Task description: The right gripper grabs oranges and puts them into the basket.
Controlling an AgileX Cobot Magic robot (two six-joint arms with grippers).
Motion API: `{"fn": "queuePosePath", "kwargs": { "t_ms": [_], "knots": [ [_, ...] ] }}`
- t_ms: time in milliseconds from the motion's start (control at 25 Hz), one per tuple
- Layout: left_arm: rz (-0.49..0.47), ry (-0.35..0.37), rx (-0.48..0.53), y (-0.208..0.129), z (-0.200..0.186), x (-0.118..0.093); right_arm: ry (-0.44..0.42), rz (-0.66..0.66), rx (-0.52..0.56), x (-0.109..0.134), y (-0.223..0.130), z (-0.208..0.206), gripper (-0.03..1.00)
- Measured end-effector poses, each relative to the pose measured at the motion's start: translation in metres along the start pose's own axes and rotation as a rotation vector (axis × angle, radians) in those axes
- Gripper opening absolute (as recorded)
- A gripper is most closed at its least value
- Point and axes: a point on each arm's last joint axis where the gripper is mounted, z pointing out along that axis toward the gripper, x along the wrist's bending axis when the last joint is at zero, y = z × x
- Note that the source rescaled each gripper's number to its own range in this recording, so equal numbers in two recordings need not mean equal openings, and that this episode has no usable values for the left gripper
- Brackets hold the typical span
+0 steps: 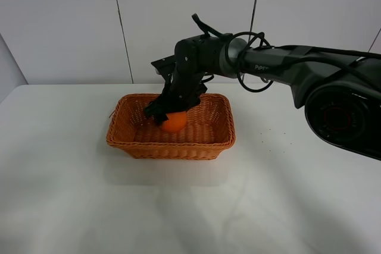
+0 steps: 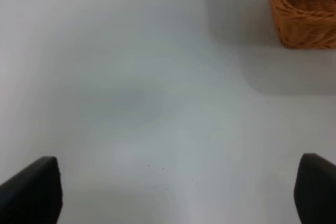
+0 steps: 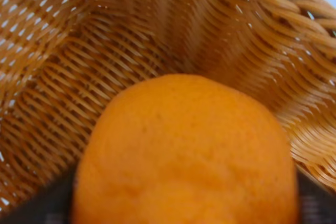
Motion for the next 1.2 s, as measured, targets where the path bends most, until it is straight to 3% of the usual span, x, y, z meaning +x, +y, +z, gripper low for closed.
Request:
{"fn": "queuePosePath", "kwargs": {
  "t_ms": [120, 320, 480, 640, 1000, 1200],
  "knots": [
    [0.0, 0.0, 0.0, 0.0, 0.0, 0.0, 0.003, -0.004, -0.015, 0.001, 0.011, -0.014, 0.96],
    [0.0, 0.0, 0.0, 0.0, 0.0, 0.0, 0.004, -0.003, -0.018, -0.001, 0.034, -0.058, 1.0],
    [0.0, 0.0, 0.0, 0.0, 0.0, 0.0, -0.013, 0.024, -0.025, -0.019, 0.045, -0.09, 1.0],
    [0.0, 0.0, 0.0, 0.0, 0.0, 0.0, -0.053, 0.107, -0.033, -0.066, 0.045, -0.099, 0.99],
    [0.0, 0.0, 0.0, 0.0, 0.0, 0.0, -0.202, 0.368, -0.035, -0.222, 0.009, -0.124, 0.98],
    [0.0, 0.0, 0.0, 0.0, 0.0, 0.0, -0.258, 0.475, -0.039, -0.277, -0.017, -0.139, 0.98]
  ]
}}
